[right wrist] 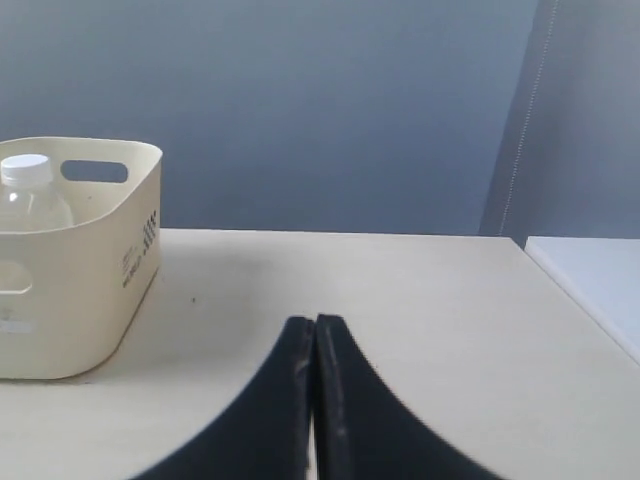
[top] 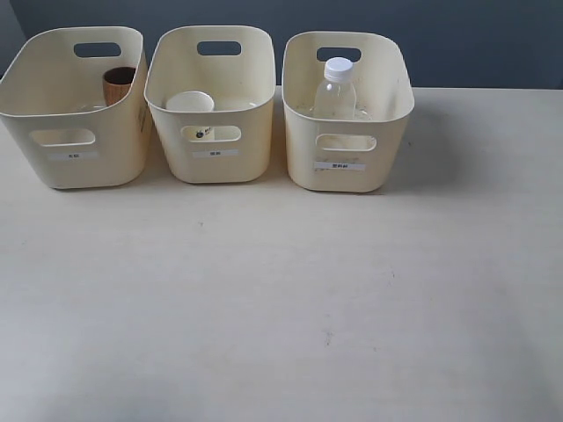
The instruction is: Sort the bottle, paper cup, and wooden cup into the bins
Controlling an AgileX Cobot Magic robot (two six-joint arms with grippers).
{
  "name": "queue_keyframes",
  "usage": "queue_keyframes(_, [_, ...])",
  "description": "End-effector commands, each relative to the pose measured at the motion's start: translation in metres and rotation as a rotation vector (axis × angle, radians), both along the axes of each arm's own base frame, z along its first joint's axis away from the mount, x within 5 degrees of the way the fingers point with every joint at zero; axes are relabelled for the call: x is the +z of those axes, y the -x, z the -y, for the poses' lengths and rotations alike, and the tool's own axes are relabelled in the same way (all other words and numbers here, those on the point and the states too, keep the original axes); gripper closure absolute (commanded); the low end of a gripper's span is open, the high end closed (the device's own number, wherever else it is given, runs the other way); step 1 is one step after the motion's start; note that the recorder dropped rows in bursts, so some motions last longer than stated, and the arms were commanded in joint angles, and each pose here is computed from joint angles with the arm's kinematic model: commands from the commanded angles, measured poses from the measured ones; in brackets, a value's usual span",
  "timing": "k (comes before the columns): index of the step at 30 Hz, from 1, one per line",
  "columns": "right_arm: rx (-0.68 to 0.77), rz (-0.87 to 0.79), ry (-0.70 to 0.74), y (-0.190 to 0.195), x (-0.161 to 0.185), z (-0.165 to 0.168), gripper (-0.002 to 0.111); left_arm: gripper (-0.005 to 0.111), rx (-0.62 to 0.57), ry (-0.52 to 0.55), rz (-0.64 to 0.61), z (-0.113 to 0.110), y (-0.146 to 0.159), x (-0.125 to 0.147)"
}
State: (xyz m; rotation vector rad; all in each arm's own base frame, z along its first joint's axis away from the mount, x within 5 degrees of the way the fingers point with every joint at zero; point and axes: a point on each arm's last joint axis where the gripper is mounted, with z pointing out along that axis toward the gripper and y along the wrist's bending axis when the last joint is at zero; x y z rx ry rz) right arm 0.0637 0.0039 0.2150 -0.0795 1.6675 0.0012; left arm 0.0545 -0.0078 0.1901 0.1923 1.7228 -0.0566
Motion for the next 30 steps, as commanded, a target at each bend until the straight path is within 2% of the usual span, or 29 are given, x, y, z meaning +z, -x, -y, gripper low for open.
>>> queue_keyframes(1, [-0.038,0.117,-0.024,0.002,-0.006,0.0032,0.108,0.107,-0.003,0.003,0.011,0.0002,-0.0003,0.0014])
queue_keyframes(10, [-0.04,0.164,0.015,0.0074,-0.0038,0.0036,0.108,0.107,-0.003,0.003,0.011,0.0002,-0.0003,0.0014])
queue_keyframes(30, [-0.04,0.164,-0.011,0.0074,-0.0038,0.0036,0.108,0.107,-0.003,0.003,0.011,0.0002,-0.0003,0.0014])
